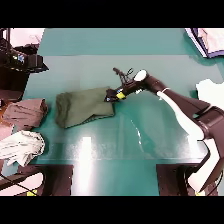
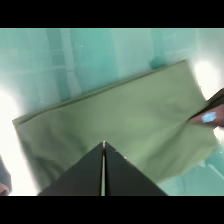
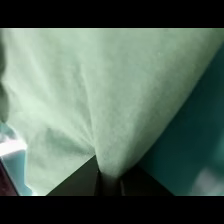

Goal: Fold the shirts.

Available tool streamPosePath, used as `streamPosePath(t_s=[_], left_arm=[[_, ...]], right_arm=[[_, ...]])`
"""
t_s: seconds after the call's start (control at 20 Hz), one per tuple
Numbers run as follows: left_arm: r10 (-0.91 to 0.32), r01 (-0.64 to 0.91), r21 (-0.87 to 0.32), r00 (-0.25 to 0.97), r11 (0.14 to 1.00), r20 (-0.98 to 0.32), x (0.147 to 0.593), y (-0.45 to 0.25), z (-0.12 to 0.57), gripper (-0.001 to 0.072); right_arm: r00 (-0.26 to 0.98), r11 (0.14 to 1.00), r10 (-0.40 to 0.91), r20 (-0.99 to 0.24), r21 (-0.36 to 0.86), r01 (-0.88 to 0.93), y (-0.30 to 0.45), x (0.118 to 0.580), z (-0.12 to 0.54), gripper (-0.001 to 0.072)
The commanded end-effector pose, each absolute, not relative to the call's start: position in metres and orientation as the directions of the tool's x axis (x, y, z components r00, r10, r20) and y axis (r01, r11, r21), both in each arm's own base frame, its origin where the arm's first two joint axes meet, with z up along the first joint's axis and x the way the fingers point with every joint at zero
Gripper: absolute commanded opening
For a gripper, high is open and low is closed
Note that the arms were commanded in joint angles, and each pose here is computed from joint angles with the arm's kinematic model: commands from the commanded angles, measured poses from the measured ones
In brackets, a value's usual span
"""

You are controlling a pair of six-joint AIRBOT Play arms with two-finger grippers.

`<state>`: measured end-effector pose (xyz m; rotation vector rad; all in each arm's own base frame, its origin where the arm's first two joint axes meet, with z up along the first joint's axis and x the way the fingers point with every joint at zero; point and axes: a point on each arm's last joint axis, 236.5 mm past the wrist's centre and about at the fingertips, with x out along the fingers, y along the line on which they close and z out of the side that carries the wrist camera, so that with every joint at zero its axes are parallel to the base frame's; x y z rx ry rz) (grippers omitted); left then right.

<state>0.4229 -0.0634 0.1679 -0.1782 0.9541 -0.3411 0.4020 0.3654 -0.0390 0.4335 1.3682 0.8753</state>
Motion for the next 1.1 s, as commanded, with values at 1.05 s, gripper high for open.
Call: streamPosePath(t_s=[1.05], left_arm=[[-0.566, 0.448, -0.354, 0.560, 0.821, -0.605, 0.422, -0.205, 0.206, 0.0023]], right_arm=[[0.794, 0.830, -0.035, -0.607, 0.425, 0.362, -0.225, 0.465, 0.164, 0.0020]])
